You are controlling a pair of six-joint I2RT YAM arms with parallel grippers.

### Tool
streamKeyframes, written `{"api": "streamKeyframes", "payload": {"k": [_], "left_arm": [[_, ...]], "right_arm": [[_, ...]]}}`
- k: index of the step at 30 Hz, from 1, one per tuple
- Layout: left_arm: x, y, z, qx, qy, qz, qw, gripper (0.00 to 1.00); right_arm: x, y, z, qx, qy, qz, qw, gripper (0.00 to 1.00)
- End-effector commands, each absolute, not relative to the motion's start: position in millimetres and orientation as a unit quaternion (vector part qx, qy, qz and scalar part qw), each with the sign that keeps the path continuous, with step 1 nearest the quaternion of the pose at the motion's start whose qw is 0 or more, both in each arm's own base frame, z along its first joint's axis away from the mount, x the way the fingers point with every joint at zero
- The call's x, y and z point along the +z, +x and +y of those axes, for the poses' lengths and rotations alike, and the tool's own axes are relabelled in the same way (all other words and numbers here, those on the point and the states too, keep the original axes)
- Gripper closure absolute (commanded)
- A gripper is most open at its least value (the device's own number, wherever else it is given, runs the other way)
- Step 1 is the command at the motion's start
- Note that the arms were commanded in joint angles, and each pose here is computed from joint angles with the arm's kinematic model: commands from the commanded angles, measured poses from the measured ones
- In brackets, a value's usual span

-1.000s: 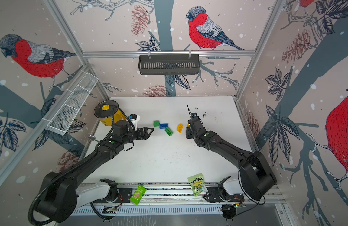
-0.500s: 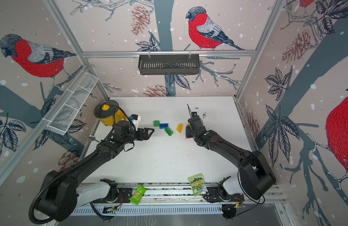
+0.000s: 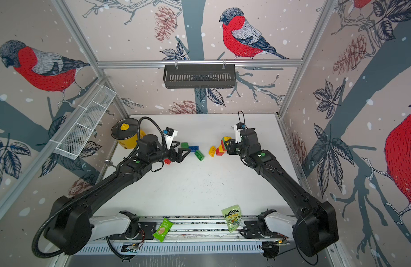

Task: Assemble an ice cream with lego
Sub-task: Pick up the lego brick from the center of the board.

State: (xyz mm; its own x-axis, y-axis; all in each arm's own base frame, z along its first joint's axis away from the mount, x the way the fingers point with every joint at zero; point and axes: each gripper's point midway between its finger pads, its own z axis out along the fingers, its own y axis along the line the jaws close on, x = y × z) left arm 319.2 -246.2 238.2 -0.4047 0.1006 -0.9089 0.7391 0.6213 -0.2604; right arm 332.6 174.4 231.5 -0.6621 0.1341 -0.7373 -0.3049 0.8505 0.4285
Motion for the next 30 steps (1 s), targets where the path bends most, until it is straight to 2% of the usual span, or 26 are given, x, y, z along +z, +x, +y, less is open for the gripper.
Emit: {"api": "streamKeyframes", "payload": {"k": [1,6,11,15,27,30], "left_arm": [[268,307,-272,-0.327,0.378,0.698,0.513,0.02],[291,293,-311,-0.324,0.459,0.646,0.517,0.03],[292,285,-339,-0.315,0.513,0.621,0.502,0.05],[285,281,-349,-0.306,0.527,0.622,0.491,0.10],[265,276,-373,-0.285,0.553,0.622,0.475,0.12],[258,276,-382,-0.287,0.561,0.626,0.459,0.15]], "right_arm": [[252,312,185,0.336,-0.077,0.853,0.393,0.70],[275,298,183,0.372,-0.089,0.833,0.400,0.70],[283,287,184,0.399,-0.105,0.822,0.392,0.70],[284,284,179,0.400,-0.105,0.822,0.391,0.70],[279,277,176,0.414,-0.113,0.819,0.380,0.70],[278,277,176,0.416,-0.114,0.818,0.381,0.70]]}}
